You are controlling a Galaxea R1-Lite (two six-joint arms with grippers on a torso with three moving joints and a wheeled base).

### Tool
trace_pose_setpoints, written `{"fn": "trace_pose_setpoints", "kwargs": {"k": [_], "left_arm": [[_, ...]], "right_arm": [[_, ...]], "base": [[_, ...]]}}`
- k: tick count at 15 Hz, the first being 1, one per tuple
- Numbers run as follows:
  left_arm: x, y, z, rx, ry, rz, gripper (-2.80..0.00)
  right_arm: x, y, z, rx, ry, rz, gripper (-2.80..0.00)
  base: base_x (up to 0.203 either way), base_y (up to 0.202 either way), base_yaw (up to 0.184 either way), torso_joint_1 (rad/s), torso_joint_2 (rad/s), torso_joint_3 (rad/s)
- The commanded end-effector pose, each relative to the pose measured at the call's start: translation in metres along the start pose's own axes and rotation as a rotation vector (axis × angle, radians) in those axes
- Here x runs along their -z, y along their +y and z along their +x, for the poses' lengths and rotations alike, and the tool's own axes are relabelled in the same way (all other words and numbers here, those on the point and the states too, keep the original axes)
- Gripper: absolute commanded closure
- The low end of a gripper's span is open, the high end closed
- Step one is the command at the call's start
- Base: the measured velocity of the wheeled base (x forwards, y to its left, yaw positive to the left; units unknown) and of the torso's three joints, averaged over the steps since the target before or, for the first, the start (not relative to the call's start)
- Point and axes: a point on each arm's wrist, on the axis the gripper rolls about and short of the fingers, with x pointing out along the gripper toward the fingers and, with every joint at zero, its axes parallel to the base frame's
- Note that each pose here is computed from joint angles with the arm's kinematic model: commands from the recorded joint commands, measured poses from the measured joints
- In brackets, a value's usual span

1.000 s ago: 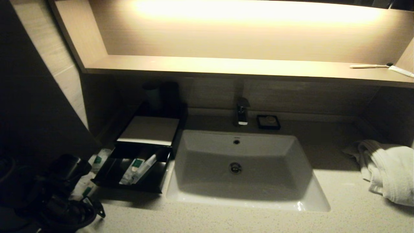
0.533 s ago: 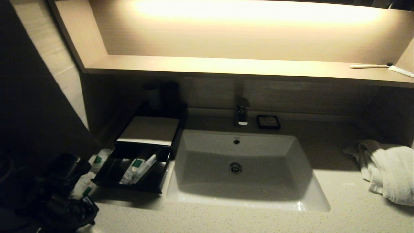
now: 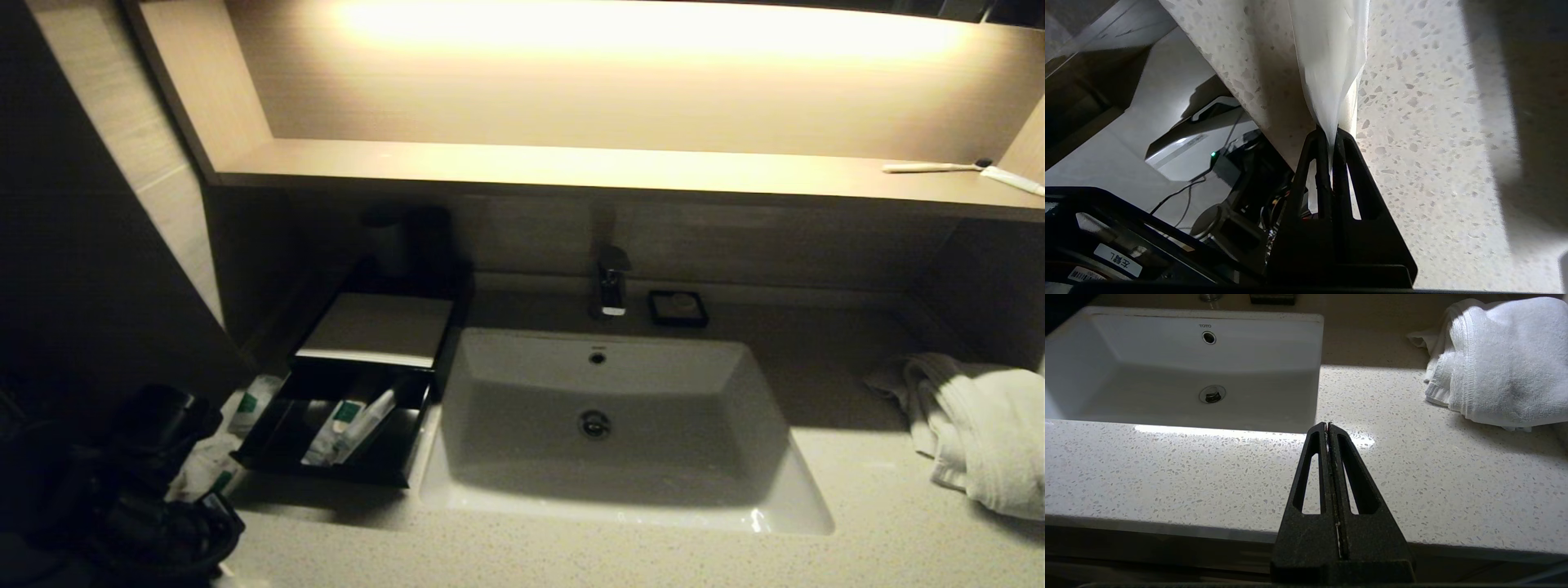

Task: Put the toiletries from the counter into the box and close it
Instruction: Pick up the bathroom toiletry

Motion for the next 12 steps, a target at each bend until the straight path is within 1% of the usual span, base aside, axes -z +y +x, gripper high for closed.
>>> {"fn": "trace_pose_setpoints", "kwargs": {"k": [1, 2, 5, 7, 8, 9, 10, 12], "left_arm": [[0.001, 0.003, -0.015, 0.043, -0.036, -0.010, 0.00], [0.002, 0.005, -0.020, 0.049, -0.042, -0.009, 0.00], [0.005, 0.012, -0.044, 0.100, -0.087, -0.001, 0.00], [0.006, 0.016, -0.059, 0.128, -0.116, 0.034, 0.00], [0.007, 0.018, -0.071, 0.150, -0.138, 0.066, 0.00], [0.005, 0.017, -0.083, 0.168, -0.159, 0.111, 0.00], [0.003, 0.015, -0.092, 0.176, -0.176, 0.170, 0.00], [0.000, 0.012, -0.104, 0.177, -0.203, 0.322, 0.00]], "right_arm": [[0.000, 0.000, 0.000, -0.001, 0.000, 0.000, 0.00], [0.000, 0.000, 0.000, -0.001, 0.000, 0.000, 0.00], [0.000, 0.000, 0.000, -0.001, 0.000, 0.000, 0.00], [0.000, 0.000, 0.000, -0.001, 0.000, 0.000, 0.00], [0.000, 0.000, 0.000, -0.001, 0.000, 0.000, 0.00], [0.000, 0.000, 0.000, -0.001, 0.000, 0.000, 0.00], [0.000, 0.000, 0.000, 0.000, 0.000, 0.000, 0.00], [0.000, 0.000, 0.000, -0.001, -0.002, 0.000, 0.00]], "base": [[0.000, 0.000, 0.000, 0.000, 0.00, 0.000], [0.000, 0.000, 0.000, 0.000, 0.00, 0.000], [0.000, 0.000, 0.000, 0.000, 0.00, 0.000], [0.000, 0.000, 0.000, 0.000, 0.00, 0.000], [0.000, 0.000, 0.000, 0.000, 0.00, 0.000], [0.000, 0.000, 0.000, 0.000, 0.00, 0.000], [0.000, 0.000, 0.000, 0.000, 0.00, 0.000], [0.000, 0.000, 0.000, 0.000, 0.00, 0.000]]}}
